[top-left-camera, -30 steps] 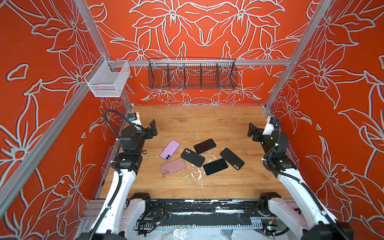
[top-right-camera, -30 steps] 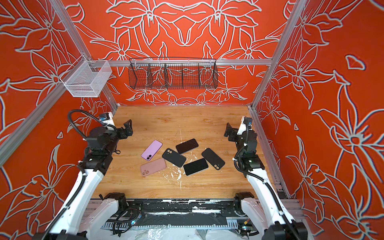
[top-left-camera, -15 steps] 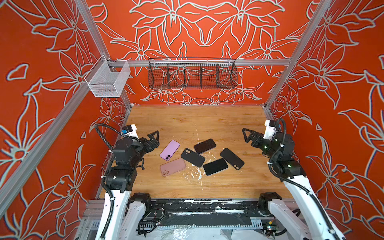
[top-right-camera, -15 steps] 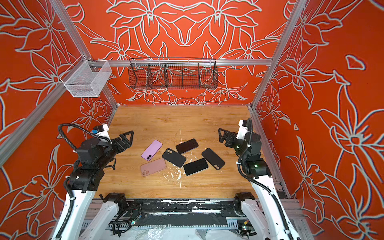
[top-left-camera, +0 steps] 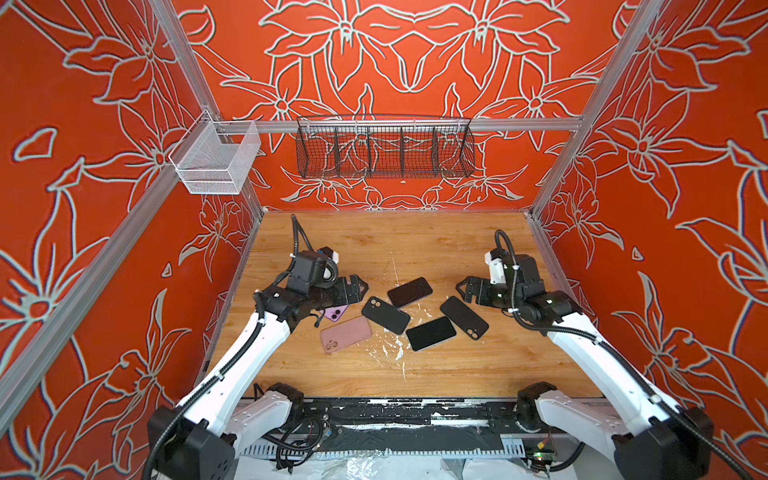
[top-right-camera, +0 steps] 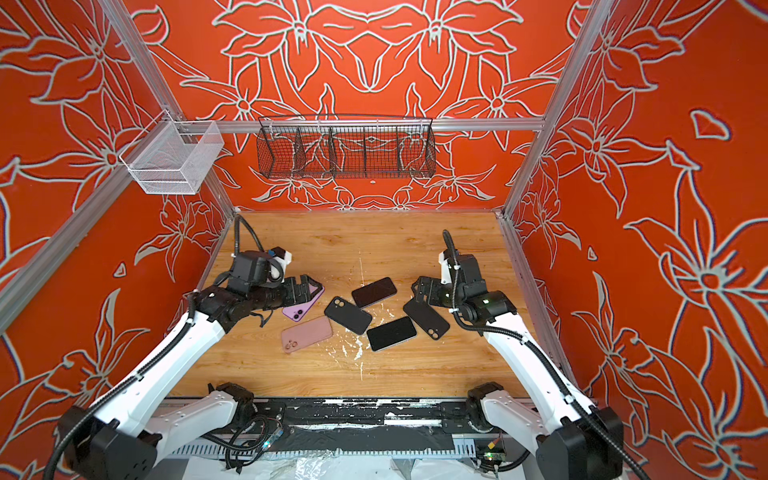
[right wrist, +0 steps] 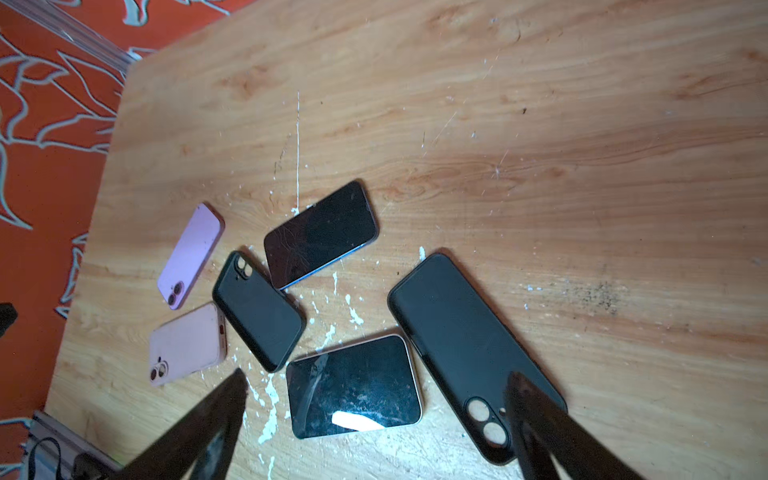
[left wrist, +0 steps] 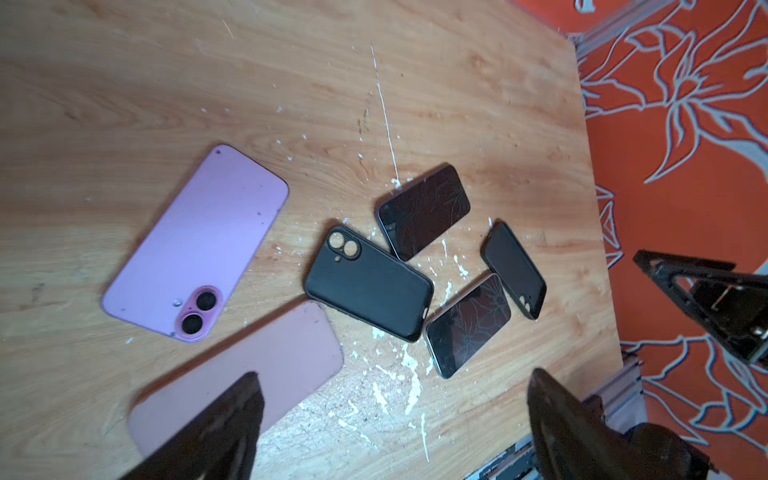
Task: Put the phone into the phone case
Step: 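Lower both grippers onto the black phone farthest from the robot, then close the left gripper on one phone edge while the right gripper grips the other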
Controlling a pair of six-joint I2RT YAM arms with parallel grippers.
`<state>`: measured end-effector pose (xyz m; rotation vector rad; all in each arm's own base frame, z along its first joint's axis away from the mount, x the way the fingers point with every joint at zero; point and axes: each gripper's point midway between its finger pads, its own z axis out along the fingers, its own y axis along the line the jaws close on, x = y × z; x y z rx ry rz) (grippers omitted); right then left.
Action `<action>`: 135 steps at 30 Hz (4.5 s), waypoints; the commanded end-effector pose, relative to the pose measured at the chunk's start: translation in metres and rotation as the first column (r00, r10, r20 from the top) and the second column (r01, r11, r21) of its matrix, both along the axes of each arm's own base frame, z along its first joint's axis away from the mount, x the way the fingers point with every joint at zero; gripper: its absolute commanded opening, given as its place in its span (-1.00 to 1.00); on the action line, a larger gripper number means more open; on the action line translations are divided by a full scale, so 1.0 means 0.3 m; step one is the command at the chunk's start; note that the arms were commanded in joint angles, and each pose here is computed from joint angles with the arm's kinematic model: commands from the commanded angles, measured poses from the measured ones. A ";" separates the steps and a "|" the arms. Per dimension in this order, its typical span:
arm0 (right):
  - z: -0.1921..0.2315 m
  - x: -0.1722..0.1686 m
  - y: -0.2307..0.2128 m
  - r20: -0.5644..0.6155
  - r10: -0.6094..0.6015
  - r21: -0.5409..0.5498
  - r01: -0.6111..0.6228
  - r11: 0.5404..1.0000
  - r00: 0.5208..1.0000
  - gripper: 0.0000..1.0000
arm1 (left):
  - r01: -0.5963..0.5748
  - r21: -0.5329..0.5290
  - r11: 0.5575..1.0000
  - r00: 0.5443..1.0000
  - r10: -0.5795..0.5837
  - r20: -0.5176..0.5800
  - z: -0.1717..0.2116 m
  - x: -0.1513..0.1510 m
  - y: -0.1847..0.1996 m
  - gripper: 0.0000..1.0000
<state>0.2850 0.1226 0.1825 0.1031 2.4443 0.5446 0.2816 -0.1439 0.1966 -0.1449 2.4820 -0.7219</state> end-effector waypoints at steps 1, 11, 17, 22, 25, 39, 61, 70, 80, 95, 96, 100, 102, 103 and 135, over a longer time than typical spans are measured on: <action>-0.015 -0.009 -0.011 -0.054 -0.002 -0.083 -0.002 0.997 0.999 0.95 | 0.022 -0.040 0.999 0.999 -0.023 -0.028 -0.026 0.029 -0.060 0.94; -0.027 0.040 0.050 -0.154 0.020 -0.104 -0.036 0.994 0.988 0.95 | 0.035 -0.280 0.959 0.993 -0.065 -0.098 -0.064 0.141 -0.231 0.94; -0.077 0.093 0.101 -0.191 0.038 -0.071 -0.053 0.996 0.981 0.95 | -0.017 -0.326 0.945 0.991 -0.026 -0.128 -0.085 0.178 -0.248 0.94; -0.120 0.138 0.139 -0.214 0.038 -0.034 -0.046 0.998 0.976 0.95 | -0.057 -0.352 0.934 0.979 -0.018 -0.205 -0.135 0.209 -0.275 0.94; -0.136 0.156 0.156 -0.230 0.047 -0.024 -0.054 0.998 0.972 0.95 | -0.084 -0.375 0.923 0.962 -0.023 -0.272 -0.174 0.225 -0.304 0.94; -0.222 0.233 0.189 -0.274 0.023 0.013 -0.020 1.000 0.961 0.95 | -0.169 -0.271 0.948 0.876 0.019 -0.482 -0.332 0.286 -0.358 0.94; -0.309 0.289 0.261 -0.319 0.091 0.061 -0.075 0.995 0.944 0.90 | -0.209 -0.204 0.956 0.888 0.099 -0.448 -0.425 0.376 -0.343 0.94; -0.333 0.292 0.276 -0.334 0.116 0.072 -0.097 0.993 0.935 0.90 | -0.225 -0.201 0.953 0.885 0.114 -0.451 -0.456 0.401 -0.347 0.94; -0.372 0.303 0.302 -0.353 0.149 0.094 -0.123 0.988 0.924 0.91 | -0.234 -0.235 0.944 0.861 0.089 -0.500 -0.507 0.381 -0.386 0.94; -0.424 0.331 0.278 -0.344 0.159 0.072 -0.143 0.987 0.925 0.91 | -0.249 -0.307 0.918 0.875 0.078 -0.477 -0.492 0.461 -0.439 0.94; -0.423 0.334 0.276 -0.343 0.163 0.082 -0.143 0.986 0.925 0.91 | -0.249 -0.311 0.917 0.877 0.077 -0.475 -0.492 0.469 -0.442 0.94; -0.423 0.342 0.254 -0.346 0.161 0.093 -0.137 0.986 0.924 0.91 | -0.243 -0.316 0.917 0.884 0.075 -0.462 -0.486 0.491 -0.449 0.94; -0.427 0.344 0.244 -0.350 0.163 0.098 -0.137 0.986 0.923 0.93 | -0.243 -0.309 0.920 0.888 0.082 -0.453 -0.480 0.495 -0.444 0.94; -0.430 0.345 0.242 -0.351 0.165 0.101 -0.138 0.985 0.922 0.93 | -0.242 -0.308 0.920 0.890 0.084 -0.448 -0.475 0.497 -0.442 0.94; -0.567 0.264 0.346 -0.415 0.257 0.293 -0.139 0.946 0.872 0.83 | -0.219 -0.523 0.824 0.936 0.027 -0.351 -0.366 0.474 -0.476 0.99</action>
